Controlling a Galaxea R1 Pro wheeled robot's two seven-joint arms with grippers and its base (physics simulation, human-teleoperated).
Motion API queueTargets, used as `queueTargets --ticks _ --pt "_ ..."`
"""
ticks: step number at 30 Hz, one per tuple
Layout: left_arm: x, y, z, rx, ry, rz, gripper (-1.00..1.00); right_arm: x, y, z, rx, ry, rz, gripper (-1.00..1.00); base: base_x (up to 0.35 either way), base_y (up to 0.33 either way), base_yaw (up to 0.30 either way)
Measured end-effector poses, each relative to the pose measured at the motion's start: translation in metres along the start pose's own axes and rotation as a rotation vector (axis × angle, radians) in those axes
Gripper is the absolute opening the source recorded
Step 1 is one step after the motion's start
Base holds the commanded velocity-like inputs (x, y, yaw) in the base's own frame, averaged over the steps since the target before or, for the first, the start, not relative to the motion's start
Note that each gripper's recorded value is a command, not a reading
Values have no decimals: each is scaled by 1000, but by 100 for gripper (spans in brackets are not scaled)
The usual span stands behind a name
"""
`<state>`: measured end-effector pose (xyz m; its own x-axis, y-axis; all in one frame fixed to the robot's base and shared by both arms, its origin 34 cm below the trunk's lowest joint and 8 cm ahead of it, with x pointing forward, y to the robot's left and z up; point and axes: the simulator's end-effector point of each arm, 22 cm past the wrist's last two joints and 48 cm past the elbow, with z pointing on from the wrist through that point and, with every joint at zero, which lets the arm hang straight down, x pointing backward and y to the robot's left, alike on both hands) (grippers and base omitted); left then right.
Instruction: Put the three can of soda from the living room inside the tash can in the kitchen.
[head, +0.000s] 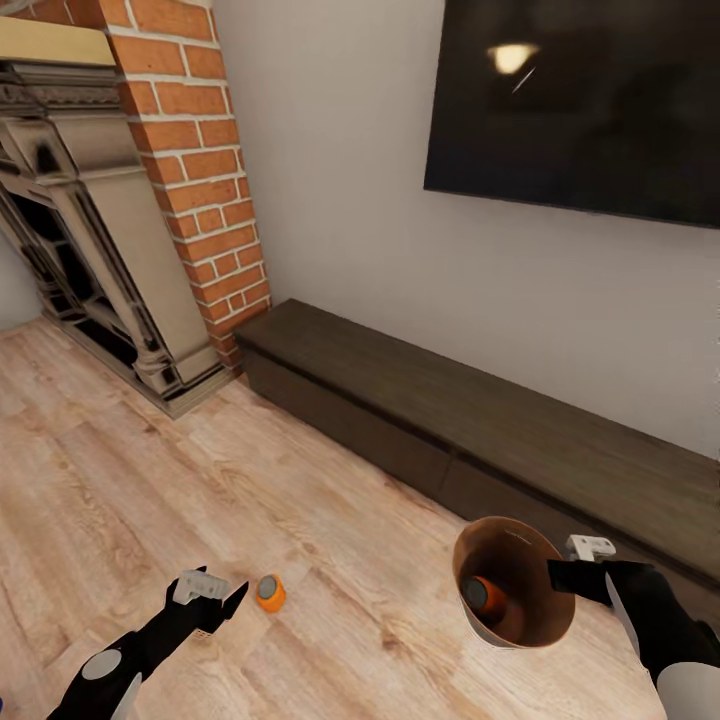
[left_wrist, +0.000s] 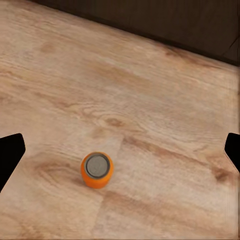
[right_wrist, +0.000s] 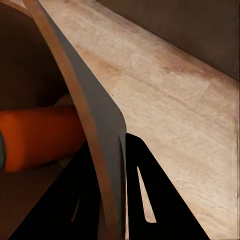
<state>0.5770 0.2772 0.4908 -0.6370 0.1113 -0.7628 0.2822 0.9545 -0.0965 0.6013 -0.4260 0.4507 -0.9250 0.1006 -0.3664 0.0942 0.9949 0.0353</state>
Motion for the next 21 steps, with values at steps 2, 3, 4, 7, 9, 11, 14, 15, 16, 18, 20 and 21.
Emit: queueTargets --ticks 2,3,4,7,9,11,14,15,16,18,20,21 --pt "-1 0 0 0 -1 0 100 0 0 0 0 0 1 -100 107 -260 -8" --pt "-1 0 0 1 -2 0 100 0 0 0 -1 -1 1 -100 51 -277 -3" --pt "-1 0 0 1 -3 0 100 -1 0 0 -1 -1 2 -100 35 -262 -3" --pt "-2 -1 0 5 -6 -3 100 -1 -1 -1 7 -1 -7 -100 15 -132 -1" --pt "-2 -1 0 6 -5 -5 100 -1 0 -1 5 -1 -5 -100 5 104 0" --pt "-2 -2 0 6 -5 -4 100 0 1 -1 2 0 -2 -100 3 204 0" --pt "-2 -2 0 7 -5 -4 100 0 1 -1 2 0 -3 -100 1 256 0" --pt "-2 -2 -1 7 -5 -3 100 0 1 -1 1 0 -3 -100 1 283 0" --pt "-2 -2 0 8 -5 -3 100 0 1 -1 1 0 -3 -100 1 288 0" --pt "-3 -2 0 8 -5 -3 100 0 1 -1 -1 0 -2 -100 0 296 0" --pt "-3 -2 0 8 -5 -3 100 0 2 -1 -2 -1 -2 -100 0 305 0" --pt "-2 -2 0 8 -5 -3 100 0 2 -1 -3 0 -3 -100 0 308 0"
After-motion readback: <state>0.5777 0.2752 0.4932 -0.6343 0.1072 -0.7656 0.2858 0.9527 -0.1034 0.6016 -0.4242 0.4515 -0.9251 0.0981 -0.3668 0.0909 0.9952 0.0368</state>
